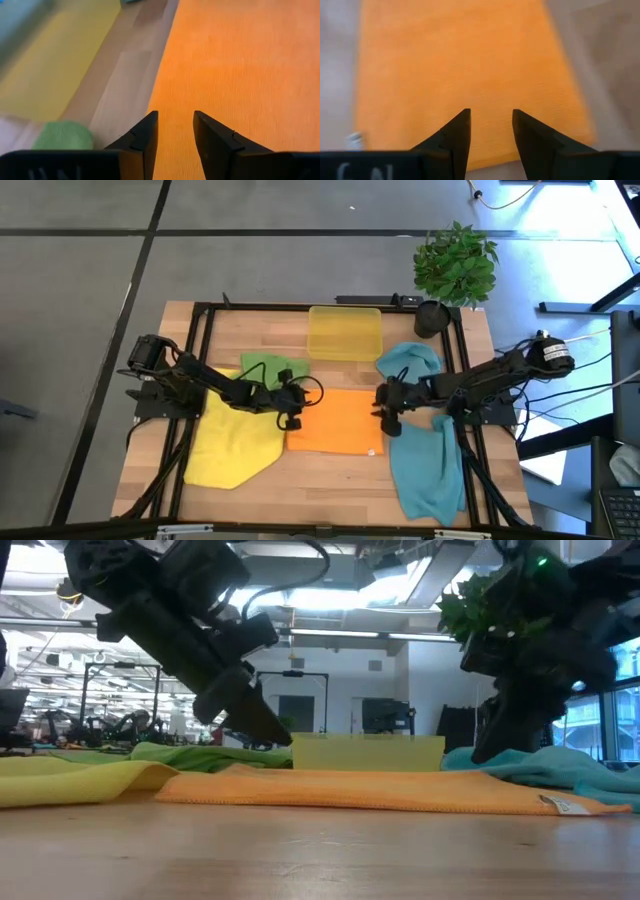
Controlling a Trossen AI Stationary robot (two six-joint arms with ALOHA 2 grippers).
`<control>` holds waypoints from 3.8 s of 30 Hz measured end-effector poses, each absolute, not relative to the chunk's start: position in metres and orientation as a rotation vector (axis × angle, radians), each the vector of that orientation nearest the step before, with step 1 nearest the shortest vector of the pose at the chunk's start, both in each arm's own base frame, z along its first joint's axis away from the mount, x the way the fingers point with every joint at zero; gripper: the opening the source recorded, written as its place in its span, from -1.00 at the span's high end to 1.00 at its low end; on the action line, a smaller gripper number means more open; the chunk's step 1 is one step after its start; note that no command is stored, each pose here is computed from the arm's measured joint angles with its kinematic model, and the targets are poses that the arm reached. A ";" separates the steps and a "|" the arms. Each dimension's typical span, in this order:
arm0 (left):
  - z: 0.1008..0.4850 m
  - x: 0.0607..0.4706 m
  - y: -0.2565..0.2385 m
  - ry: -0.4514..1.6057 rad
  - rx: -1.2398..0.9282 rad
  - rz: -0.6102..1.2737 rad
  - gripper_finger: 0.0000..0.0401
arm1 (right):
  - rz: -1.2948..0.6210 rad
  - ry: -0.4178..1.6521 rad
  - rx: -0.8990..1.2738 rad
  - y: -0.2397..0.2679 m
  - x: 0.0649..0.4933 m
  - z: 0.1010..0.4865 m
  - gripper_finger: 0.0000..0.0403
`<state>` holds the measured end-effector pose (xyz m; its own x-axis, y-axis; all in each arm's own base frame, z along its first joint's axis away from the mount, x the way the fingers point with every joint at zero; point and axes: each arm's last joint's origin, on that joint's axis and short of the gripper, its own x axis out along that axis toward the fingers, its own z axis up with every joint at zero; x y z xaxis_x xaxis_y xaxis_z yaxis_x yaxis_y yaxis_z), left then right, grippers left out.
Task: Fold microfiber towels
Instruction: Fold the orange microfiber cloth
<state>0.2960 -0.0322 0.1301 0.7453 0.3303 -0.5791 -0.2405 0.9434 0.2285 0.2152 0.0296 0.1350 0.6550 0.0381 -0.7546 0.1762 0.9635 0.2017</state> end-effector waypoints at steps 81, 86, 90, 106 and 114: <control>0.131 0.280 -0.064 0.774 0.219 0.317 0.43 | -0.292 0.982 0.126 0.003 0.204 0.121 0.27; 0.120 0.279 -0.057 0.838 0.196 0.340 0.43 | -0.291 0.978 0.127 0.003 0.205 0.122 0.27; 0.115 0.280 -0.054 0.856 0.181 0.358 0.43 | -0.291 0.978 0.127 0.003 0.205 0.122 0.27; 0.115 0.279 -0.091 0.819 -0.013 0.127 0.43 | -0.295 0.918 0.020 0.001 0.210 0.126 0.27; 0.119 0.277 -0.111 0.769 0.021 0.023 0.43 | -0.244 0.807 -0.066 0.001 0.220 0.134 0.27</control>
